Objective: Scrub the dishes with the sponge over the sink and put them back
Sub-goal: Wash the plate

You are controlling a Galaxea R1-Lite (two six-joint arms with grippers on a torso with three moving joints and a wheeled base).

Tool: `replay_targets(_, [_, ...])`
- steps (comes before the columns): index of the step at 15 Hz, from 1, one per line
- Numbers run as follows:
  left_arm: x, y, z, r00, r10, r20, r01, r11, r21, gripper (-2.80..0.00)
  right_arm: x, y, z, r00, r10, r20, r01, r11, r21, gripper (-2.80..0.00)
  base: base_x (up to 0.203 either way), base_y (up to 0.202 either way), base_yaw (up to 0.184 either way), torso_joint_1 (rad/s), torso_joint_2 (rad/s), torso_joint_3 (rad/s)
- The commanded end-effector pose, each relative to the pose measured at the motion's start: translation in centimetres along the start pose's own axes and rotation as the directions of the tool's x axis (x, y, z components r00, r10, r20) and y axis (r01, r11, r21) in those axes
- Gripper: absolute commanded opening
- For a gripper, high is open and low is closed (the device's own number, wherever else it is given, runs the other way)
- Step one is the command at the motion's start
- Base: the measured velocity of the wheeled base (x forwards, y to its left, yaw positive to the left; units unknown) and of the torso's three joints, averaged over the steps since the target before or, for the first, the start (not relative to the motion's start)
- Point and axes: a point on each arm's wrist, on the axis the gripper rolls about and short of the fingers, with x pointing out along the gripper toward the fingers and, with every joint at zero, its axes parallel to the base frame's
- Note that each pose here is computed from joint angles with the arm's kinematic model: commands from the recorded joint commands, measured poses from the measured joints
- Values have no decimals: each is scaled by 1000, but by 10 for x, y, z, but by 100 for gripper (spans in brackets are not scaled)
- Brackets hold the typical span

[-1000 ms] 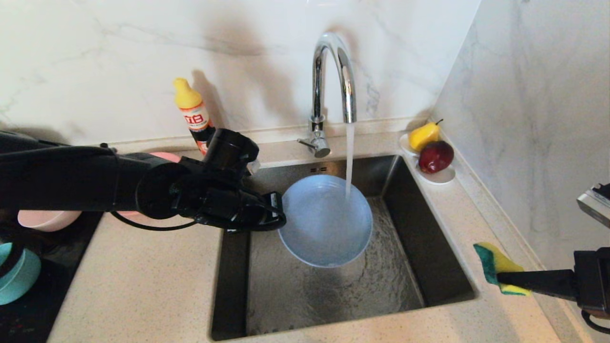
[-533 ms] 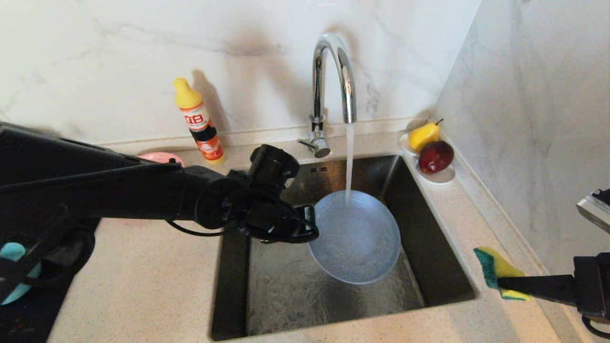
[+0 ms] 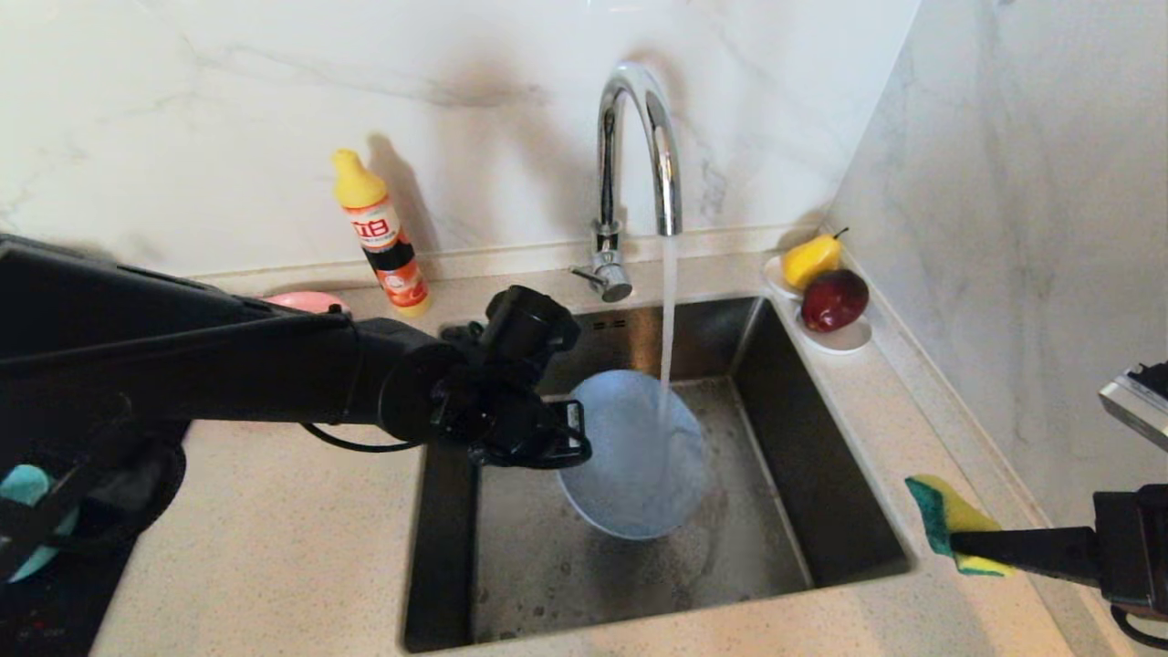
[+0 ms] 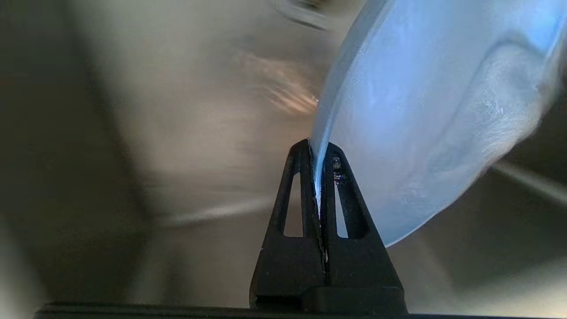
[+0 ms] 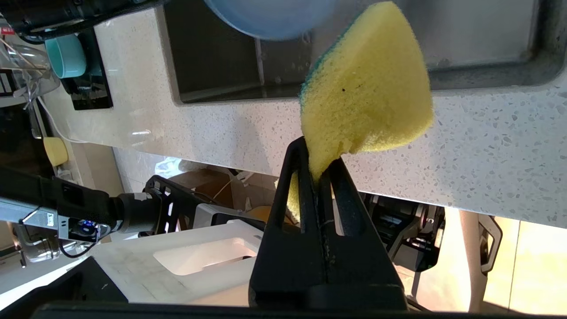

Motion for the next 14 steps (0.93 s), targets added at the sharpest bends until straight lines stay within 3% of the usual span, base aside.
replay_targets(1, [-10, 18, 8, 991, 120, 60, -120, 993, -4, -280, 2, -2, -1, 1000, -2, -11, 2, 1000, 7, -280, 0, 0, 0, 0, 0, 0])
replay_targets(2, [-11, 28, 9, 980, 181, 80, -183, 983, 13, -280, 2, -2, -2, 1000, -4, -16, 4, 1000, 9, -280, 0, 0, 0, 0, 0, 0])
replay_targets(4, [-11, 43, 13, 935, 328, 137, -334, 942, 21, -280, 5, -4, -2, 1000, -8, -26, 8, 1000, 14, -280, 0, 0, 0, 0, 0, 0])
replay_targets(6, [-13, 51, 17, 895, 411, 173, -418, 908, 5, -280, 6, -4, -2, 1000, -9, -28, 9, 1000, 13, -280, 0, 0, 0, 0, 0, 0])
replay_targets(10, [-35, 51, 24, 888, 403, 220, -410, 912, -14, -280, 6, -4, -2, 999, -11, -31, 11, 1000, 17, -280, 0, 0, 0, 0, 0, 0])
replay_targets(14, [-89, 56, 29, 894, 341, 292, -338, 939, -62, -280, 1, 3, 0, 999, 35, -21, -35, 999, -9, -280, 0, 0, 0, 0, 0, 0])
